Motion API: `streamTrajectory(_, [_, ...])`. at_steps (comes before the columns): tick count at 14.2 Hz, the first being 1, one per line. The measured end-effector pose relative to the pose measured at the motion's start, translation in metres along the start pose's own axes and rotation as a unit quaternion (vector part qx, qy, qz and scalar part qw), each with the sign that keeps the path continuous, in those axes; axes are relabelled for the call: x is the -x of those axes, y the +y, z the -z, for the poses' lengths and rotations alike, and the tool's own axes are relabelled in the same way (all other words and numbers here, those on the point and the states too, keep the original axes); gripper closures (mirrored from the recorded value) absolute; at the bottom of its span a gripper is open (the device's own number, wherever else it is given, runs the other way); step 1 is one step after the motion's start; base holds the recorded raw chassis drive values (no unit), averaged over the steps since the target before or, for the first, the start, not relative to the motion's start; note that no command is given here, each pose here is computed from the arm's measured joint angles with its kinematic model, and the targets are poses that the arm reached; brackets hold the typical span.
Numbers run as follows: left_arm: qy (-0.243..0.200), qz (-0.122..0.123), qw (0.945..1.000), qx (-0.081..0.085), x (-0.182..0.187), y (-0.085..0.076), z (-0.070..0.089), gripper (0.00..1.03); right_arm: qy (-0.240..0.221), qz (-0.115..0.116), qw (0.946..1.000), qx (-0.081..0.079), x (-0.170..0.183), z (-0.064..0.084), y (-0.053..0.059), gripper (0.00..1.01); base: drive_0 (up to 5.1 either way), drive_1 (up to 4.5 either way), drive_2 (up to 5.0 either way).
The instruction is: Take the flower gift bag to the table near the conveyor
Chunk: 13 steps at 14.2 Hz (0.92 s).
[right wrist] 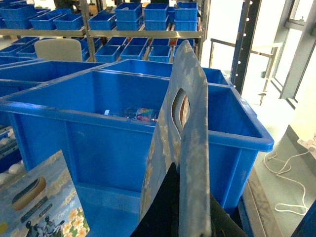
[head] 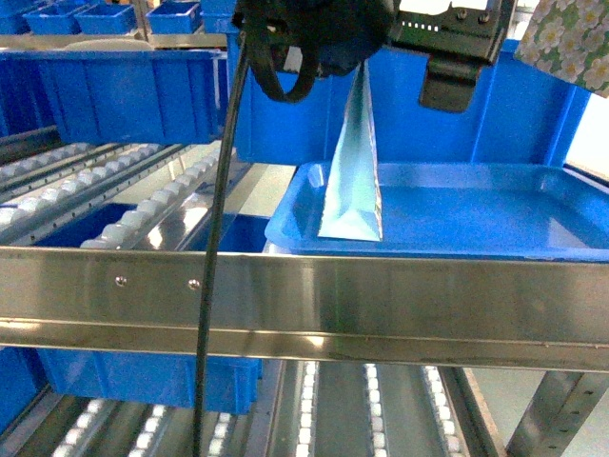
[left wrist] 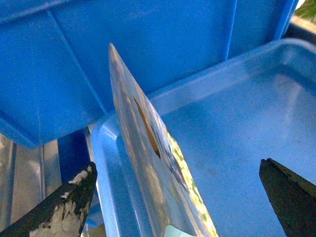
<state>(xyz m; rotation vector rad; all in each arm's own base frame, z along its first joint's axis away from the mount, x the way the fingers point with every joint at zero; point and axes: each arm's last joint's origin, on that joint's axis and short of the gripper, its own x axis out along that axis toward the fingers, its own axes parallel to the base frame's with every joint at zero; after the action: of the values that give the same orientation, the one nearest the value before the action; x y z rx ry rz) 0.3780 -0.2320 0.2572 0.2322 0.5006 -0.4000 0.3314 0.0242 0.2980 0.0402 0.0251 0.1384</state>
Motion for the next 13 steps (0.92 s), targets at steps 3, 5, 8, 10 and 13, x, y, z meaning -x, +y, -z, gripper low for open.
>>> streamTrajectory(3, [0.027,-0.008,0.9995,-0.010,-0.016,-0.002,0.017,0.05,0.000,0.000,1.0000,0.000,0.000,0.000,0.000,0.99,0.0,0.00,0.0])
streamTrajectory(5, [0.014,-0.026,0.9994,-0.020,-0.022,0.000,0.018,0.05,0.000,0.000,1.0000,0.000,0.000,0.000,0.000,0.99,0.0,0.00,0.0])
streamTrajectory(8, [0.019,-0.034,0.9982,-0.045,-0.029,0.000,0.023,0.10,0.000,0.000,1.0000,0.000,0.000,0.000,0.000,0.99,0.0,0.00,0.0])
streamTrajectory(10, [0.019,-0.034,0.9980,-0.049,-0.029,0.000,0.023,0.55,0.000,0.000,1.0000,0.000,0.000,0.000,0.000,0.99,0.0,0.00,0.0])
streamTrajectory(13, [0.019,-0.035,0.9980,-0.050,-0.029,0.000,0.023,0.82,0.000,0.000,1.0000,0.000,0.000,0.000,0.000,0.99,0.0,0.00,0.0])
